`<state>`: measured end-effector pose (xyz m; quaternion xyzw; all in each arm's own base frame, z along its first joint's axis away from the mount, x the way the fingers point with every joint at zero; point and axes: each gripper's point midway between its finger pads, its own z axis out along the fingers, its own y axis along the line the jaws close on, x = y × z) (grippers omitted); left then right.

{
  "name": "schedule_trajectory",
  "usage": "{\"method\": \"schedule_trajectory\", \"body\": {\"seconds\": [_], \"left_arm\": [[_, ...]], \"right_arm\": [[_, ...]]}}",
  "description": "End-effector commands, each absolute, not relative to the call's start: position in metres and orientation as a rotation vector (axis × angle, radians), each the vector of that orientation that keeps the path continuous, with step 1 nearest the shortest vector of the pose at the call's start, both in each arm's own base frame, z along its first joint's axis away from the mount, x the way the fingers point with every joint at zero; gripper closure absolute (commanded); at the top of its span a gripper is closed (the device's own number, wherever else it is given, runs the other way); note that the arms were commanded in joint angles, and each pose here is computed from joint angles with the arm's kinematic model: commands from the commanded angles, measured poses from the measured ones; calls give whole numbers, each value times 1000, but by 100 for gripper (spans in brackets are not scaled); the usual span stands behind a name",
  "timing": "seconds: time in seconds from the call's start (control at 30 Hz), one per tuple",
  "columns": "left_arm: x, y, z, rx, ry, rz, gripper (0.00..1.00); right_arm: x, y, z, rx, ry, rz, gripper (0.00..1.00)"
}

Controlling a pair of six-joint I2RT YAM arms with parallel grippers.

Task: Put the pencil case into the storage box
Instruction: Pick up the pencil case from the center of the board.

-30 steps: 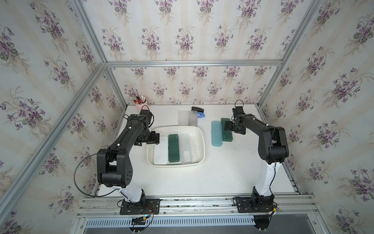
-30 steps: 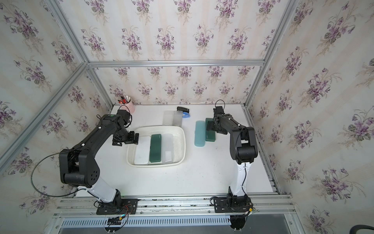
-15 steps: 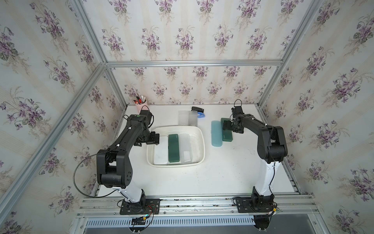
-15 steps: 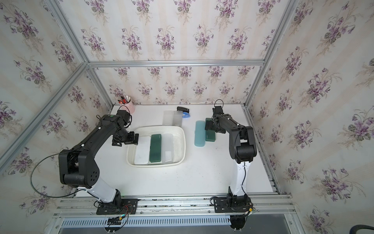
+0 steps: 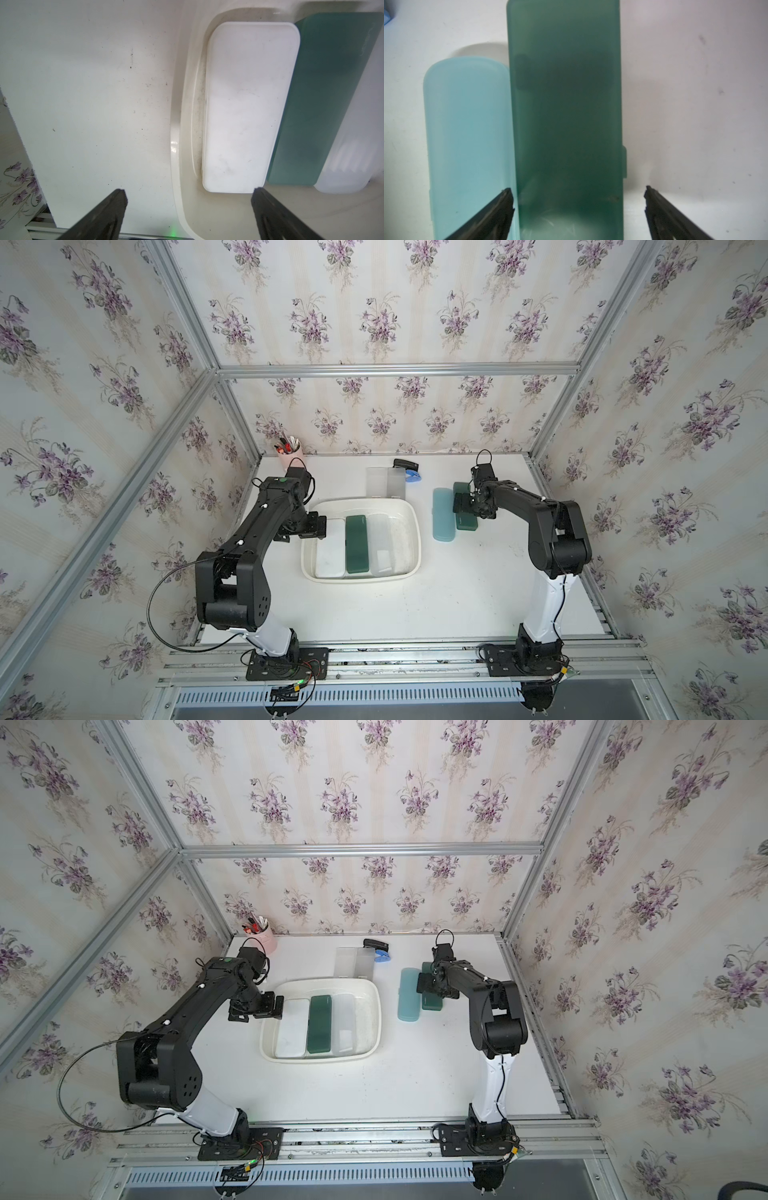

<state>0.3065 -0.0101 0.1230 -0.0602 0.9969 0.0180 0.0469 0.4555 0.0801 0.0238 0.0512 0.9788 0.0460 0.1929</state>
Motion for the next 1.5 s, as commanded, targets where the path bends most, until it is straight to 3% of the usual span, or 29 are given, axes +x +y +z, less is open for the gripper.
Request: {"method": "schedule_trajectory", "body": {"seconds": [0.0,0.4,0.7,0.87,1.03,1.23,1.47], "left_arm": [[302,-8,124,-191,3055,77,1],[302,-7,125,-189,3054,86,1],[303,-7,126,-196,3051,80,1],[304,-8,126,-205,3047,72,1],[305,-10,129,-212,3038,58,1],[307,-11,132,-223,3026,46,1],[308,-14,135,-240,3022,19,1]], "right_arm": [[437,61,7,124,2840,-25,1],[450,62,11,61,2858,17,3],[443,61,8,74,2868,16,31],[442,65,33,107,2818,48,39],[441,83,72,124,2751,118,40],[425,148,113,69,2723,241,41],[372,280,137,-82,2740,417,41]]}}
